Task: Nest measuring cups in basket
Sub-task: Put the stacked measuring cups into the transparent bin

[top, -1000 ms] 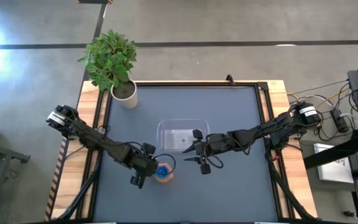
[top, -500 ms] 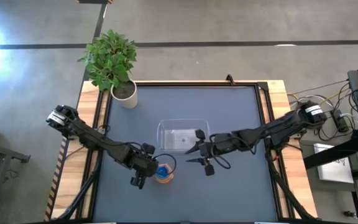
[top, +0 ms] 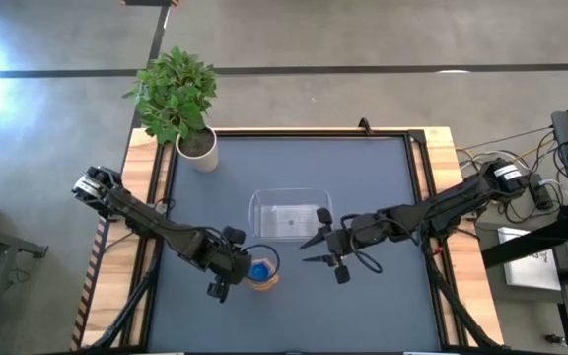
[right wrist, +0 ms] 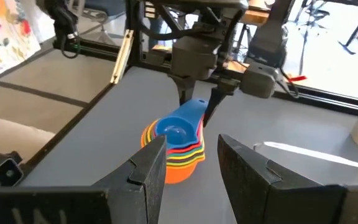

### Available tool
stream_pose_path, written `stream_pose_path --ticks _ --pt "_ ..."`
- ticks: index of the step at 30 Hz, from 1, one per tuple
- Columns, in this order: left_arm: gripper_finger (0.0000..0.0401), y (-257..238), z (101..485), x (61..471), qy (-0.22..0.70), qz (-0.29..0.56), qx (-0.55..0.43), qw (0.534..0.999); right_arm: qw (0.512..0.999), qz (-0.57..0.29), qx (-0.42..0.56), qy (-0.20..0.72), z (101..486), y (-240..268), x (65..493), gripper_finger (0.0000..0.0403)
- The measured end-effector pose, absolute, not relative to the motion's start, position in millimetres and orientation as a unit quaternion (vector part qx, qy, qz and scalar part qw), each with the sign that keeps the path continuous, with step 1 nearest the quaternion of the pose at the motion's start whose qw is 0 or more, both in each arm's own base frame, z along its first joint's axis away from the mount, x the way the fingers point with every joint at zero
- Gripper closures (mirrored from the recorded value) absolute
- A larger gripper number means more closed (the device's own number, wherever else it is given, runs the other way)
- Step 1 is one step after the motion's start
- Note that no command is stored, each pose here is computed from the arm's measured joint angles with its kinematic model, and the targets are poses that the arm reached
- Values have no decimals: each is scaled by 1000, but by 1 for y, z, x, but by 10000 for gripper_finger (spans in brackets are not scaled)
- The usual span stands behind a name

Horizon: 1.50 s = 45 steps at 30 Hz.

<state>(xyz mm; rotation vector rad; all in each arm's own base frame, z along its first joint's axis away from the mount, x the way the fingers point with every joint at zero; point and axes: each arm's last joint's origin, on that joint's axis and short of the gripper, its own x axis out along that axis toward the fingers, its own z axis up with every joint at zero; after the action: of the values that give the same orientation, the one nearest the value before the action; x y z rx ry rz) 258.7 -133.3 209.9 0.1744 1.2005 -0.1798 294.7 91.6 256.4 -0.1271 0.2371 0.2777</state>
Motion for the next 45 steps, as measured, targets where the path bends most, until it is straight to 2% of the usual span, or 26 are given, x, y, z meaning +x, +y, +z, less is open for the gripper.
stream_pose_path --ticks 16,28,45 --pt "271 -148 215 250 537 -57 89 837 984 129 -65 108 260 95 293 268" --pt "271 -150 206 242 521 -58 89 847 985 123 -61 107 258 95 294 268" --pt "271 -142 232 230 476 -64 81 873 985 122 -55 108 258 95 294 268"
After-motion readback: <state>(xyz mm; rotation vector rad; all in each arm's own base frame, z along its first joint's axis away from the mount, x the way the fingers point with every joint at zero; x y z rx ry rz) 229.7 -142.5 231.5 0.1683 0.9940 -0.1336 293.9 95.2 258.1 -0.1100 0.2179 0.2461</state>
